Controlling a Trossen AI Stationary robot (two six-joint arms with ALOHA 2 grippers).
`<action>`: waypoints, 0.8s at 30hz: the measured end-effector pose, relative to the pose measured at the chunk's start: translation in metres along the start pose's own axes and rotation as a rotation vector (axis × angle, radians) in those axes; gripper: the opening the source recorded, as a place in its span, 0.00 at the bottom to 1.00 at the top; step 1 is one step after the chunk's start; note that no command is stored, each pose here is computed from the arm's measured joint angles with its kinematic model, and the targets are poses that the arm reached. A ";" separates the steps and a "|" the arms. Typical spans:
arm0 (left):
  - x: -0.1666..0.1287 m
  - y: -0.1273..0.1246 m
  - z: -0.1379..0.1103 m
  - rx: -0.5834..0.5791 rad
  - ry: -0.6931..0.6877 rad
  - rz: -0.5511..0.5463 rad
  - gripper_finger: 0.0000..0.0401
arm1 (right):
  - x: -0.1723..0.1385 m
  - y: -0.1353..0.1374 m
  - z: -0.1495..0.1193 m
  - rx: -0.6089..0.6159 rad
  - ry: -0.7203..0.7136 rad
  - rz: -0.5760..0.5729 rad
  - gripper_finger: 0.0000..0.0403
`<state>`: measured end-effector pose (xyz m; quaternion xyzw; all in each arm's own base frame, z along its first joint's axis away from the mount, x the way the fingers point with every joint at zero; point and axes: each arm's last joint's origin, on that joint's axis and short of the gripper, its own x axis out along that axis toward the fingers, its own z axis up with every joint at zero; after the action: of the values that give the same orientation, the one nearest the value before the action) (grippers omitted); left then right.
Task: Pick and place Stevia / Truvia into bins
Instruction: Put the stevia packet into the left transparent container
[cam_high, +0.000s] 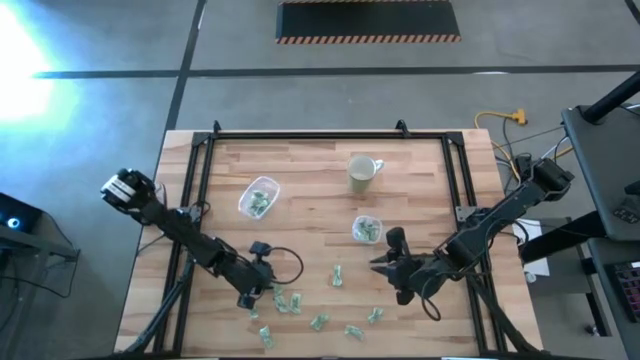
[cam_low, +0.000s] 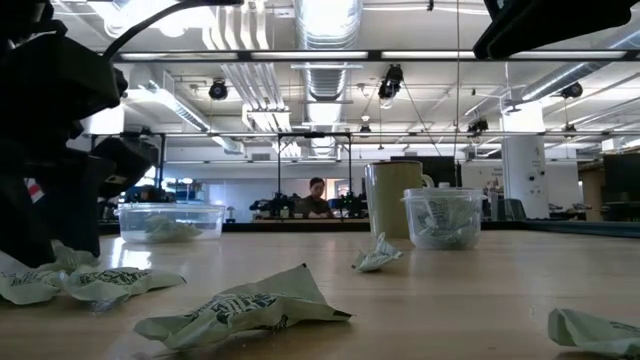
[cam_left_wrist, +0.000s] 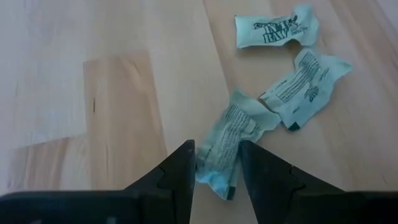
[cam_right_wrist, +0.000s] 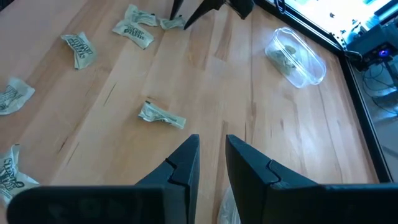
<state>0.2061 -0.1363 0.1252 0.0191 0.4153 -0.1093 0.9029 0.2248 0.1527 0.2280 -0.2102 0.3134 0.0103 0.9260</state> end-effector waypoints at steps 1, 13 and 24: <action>0.001 0.000 0.000 0.001 0.002 0.001 0.28 | 0.000 0.000 0.000 0.000 0.000 0.000 0.17; 0.001 0.000 -0.001 -0.021 0.009 0.005 0.17 | 0.000 0.000 0.000 0.004 0.000 0.000 0.17; -0.002 0.000 0.001 -0.016 0.006 0.001 0.05 | 0.000 0.000 0.000 0.004 0.000 0.000 0.17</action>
<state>0.2052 -0.1357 0.1273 0.0125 0.4189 -0.1053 0.9018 0.2247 0.1528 0.2280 -0.2085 0.3133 0.0099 0.9264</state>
